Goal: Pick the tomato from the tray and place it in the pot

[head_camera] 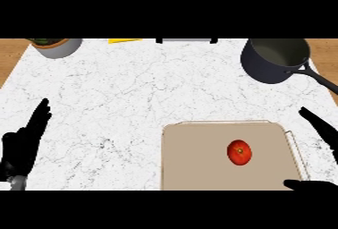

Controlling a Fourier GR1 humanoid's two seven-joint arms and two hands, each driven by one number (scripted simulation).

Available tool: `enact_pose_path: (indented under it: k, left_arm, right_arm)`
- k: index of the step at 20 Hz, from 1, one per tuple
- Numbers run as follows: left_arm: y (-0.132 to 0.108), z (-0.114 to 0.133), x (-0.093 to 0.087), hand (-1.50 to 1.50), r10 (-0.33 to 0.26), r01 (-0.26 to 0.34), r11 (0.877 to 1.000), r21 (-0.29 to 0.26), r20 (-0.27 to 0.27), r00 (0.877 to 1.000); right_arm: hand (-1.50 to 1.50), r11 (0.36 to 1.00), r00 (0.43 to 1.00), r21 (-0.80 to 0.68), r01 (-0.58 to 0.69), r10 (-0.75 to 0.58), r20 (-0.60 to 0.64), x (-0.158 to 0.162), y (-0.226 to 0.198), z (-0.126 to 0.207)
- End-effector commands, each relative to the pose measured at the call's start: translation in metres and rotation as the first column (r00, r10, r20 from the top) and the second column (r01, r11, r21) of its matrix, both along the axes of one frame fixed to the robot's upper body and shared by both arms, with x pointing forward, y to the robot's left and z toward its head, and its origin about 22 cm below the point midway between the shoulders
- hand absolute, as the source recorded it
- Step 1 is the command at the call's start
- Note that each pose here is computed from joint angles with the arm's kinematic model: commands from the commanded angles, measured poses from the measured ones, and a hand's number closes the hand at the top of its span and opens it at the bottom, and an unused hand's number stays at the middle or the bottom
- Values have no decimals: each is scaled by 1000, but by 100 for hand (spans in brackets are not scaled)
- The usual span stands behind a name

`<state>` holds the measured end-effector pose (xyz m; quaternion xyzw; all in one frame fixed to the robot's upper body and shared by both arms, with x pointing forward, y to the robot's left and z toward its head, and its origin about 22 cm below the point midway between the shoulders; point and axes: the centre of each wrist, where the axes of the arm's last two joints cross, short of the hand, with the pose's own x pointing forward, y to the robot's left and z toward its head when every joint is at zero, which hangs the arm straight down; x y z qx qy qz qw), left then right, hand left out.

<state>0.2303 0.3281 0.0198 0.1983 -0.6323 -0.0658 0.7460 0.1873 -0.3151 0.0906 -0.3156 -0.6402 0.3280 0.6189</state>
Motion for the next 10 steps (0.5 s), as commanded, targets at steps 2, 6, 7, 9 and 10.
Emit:
enact_pose_path:
  k: [2, 6, 7, 9, 10]
  left_arm:
    - [1, 3, 16, 0, -25, 25, 1000, 1, 5, 1000]
    - [-6, -7, 2, 0, -31, 31, 1000, -4, 2, 1000]
    - [-6, 3, 13, 0, -46, 46, 999, 4, 12, 999]
    - [-5, 17, 17, 0, -46, 46, 999, 8, 17, 999]
    - [-2, 2, 17, 0, -42, 42, 999, 0, 4, 999]
  right_arm:
    - [-150, 990, 982, -129, -50, 25, -185, 22, 23, 30]
    - [-150, 960, 930, -264, -95, -10, -369, 22, 49, 32]
    - [-150, 947, 907, -298, -118, -20, -421, 34, 43, 32]
    - [-150, 940, 862, -294, -172, -1, -508, 33, 68, 20]
    - [-150, 935, 843, -309, -173, -22, -537, 42, 70, 16]
